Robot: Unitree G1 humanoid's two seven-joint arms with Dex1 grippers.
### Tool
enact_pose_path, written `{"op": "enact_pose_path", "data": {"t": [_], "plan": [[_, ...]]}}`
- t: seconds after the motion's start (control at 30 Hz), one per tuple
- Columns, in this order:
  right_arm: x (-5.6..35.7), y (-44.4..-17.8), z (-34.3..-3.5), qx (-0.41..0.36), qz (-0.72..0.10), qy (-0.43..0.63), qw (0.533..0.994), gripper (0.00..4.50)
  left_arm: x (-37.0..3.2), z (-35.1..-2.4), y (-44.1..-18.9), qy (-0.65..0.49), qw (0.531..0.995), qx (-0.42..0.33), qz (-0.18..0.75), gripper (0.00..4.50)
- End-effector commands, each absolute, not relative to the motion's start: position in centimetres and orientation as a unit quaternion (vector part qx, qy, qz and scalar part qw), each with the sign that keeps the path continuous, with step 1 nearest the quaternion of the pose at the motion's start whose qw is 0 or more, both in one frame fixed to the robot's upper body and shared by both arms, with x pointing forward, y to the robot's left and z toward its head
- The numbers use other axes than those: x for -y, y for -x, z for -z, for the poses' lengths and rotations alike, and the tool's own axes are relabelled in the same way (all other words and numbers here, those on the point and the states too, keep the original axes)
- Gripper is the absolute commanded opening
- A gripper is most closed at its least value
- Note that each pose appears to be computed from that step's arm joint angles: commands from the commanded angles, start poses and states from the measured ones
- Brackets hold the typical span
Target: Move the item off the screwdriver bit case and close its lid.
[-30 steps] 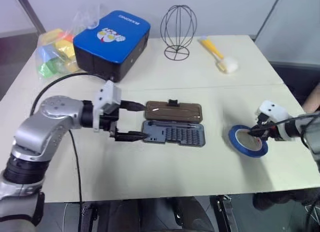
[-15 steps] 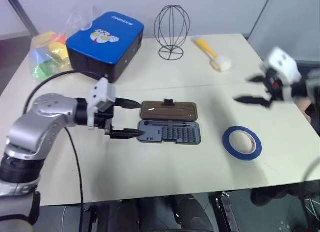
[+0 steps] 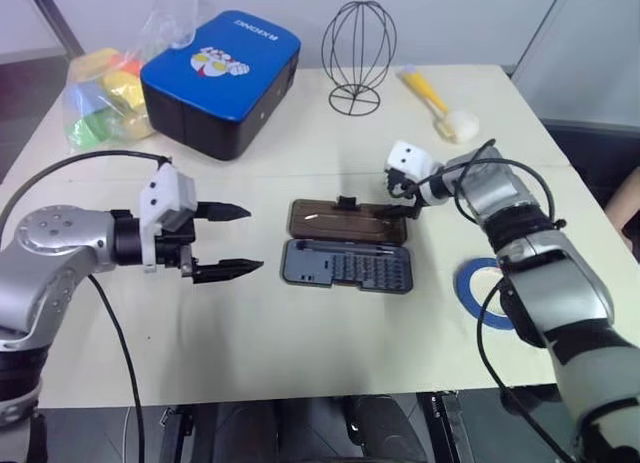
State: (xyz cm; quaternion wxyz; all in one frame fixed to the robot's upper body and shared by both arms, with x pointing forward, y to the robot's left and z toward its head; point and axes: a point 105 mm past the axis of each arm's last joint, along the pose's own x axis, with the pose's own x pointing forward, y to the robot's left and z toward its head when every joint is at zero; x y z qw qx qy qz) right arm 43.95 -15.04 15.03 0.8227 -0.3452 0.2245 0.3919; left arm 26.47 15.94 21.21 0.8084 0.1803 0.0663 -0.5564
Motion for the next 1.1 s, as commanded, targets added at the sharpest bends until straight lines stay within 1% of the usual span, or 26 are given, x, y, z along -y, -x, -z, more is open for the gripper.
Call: {"op": "enact_pose_path", "data": {"t": [0.03, 0.07, 0.13, 0.27, 0.3, 0.37, 0.47, 0.6, 0.67, 0.73, 0.8, 0.9, 0.93, 1.03, 1.07, 1.1], "plan": [[15.2, -44.0, -14.8, -0.225, -0.397, 0.351, 0.818, 3.76, -16.0, -22.4, -25.8, -0.198, 0.808, -0.047, 0.552, 4.5], [15.2, -43.8, -14.5, -0.229, -0.404, 0.352, 0.813, 3.43, -16.0, -22.4, -25.8, -0.198, 0.809, -0.047, 0.551, 4.5], [15.2, -43.5, -14.0, -0.234, -0.416, 0.354, 0.804, 2.47, -16.1, -22.4, -25.8, -0.199, 0.81, -0.048, 0.55, 4.5], [15.2, -42.8, -12.5, -0.25, -0.438, 0.365, 0.782, 0.3, -16.3, -22.3, -26.0, -0.198, 0.811, -0.052, 0.548, 4.5], [15.2, -42.6, -12.1, -0.254, -0.444, 0.374, 0.774, 0.03, -16.3, -22.1, -26.1, -0.198, 0.811, -0.053, 0.547, 4.5], [15.3, -42.4, -11.5, -0.258, -0.448, 0.383, 0.765, 0.03, -16.4, -22.0, -26.2, -0.197, 0.812, -0.055, 0.547, 4.5], [15.1, -42.5, -11.1, -0.26, -0.444, 0.387, 0.765, 0.03, -16.5, -22.1, -26.4, -0.198, 0.812, -0.056, 0.546, 4.5], [15.1, -42.9, -11.1, -0.252, -0.428, 0.397, 0.772, 0.03, -16.5, -22.2, -26.6, -0.198, 0.812, -0.055, 0.546, 4.5], [14.4, -42.8, -11.3, -0.237, -0.44, 0.402, 0.767, 0.03, -16.7, -21.9, -26.6, -0.195, 0.813, -0.062, 0.545, 4.5], [12.8, -42.5, -11.7, -0.21, -0.471, 0.404, 0.756, 0.03, -17.2, -21.2, -26.5, -0.196, 0.813, -0.077, 0.542, 4.5], [12.0, -42.3, -11.9, -0.198, -0.484, 0.403, 0.751, 0.03, -17.5, -20.8, -26.5, -0.198, 0.813, -0.086, 0.541, 4.5], [8.6, -41.3, -12.3, -0.147, -0.536, 0.413, 0.721, 0.03, -18.6, -19.8, -25.9, -0.17, 0.816, -0.108, 0.542, 4.5], [7.4, -40.8, -12.5, -0.128, -0.551, 0.42, 0.71, 0.03, -18.7, -19.2, -25.1, -0.16, 0.811, -0.118, 0.551, 4.5], [4.7, -38.9, -12.5, -0.077, -0.589, 0.436, 0.676, 0.0, -18.7, -16.8, -22.5, -0.14, 0.789, -0.155, 0.577, 3.66], [4.3, -38.5, -12.3, -0.073, -0.597, 0.435, 0.671, 0.0, -18.7, -16.3, -21.9, -0.136, 0.786, -0.162, 0.581, 3.22], [4.1, -38.2, -12.3, -0.068, -0.6, 0.436, 0.668, 0.0, -18.7, -16.0, -21.5, -0.136, 0.785, -0.166, 0.582, 2.51]]}}
